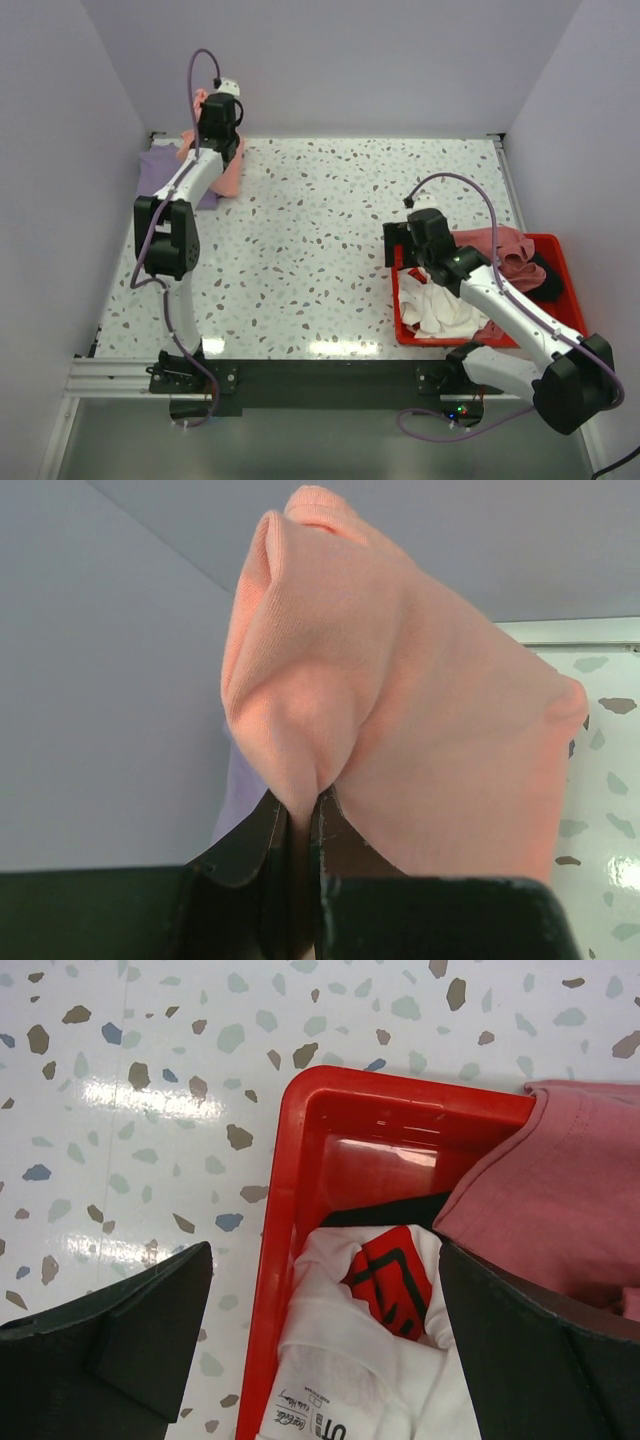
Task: Fold and stack the t-shirts
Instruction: Neatly place the folded tshirt to the corner
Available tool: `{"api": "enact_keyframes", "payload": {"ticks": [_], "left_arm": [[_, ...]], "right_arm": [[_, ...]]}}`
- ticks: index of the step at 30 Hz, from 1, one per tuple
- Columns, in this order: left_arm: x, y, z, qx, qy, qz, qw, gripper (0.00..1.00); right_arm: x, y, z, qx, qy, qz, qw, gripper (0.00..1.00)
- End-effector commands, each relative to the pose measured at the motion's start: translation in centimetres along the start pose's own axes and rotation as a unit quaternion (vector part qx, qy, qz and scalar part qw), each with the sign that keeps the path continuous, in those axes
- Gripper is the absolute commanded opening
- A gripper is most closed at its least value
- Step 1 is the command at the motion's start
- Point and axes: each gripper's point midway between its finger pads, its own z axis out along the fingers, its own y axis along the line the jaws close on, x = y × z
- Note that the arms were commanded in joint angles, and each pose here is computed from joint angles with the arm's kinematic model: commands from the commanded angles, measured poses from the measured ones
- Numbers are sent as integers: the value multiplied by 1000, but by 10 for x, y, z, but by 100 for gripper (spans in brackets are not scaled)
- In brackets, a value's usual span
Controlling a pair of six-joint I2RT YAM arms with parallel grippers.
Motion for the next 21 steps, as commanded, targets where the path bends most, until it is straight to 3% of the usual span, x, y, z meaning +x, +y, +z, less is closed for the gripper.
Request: {"api": "enact_keyframes", "payload": {"ticks": [1,12,21], "left_arm": [[-66,55,-33,-18,-70,-52,996,0],[-76,67,-45,-9,-84,-76,994,0],[-36,51,-13,3,-43,-81,996,0]], "right_arm": [[-16,-3,-3,11,-23,5,1000,99],[-10,-6,2,26,-7,3,1000,99],[-9,-8,4,32,-2,0,999,99]]}}
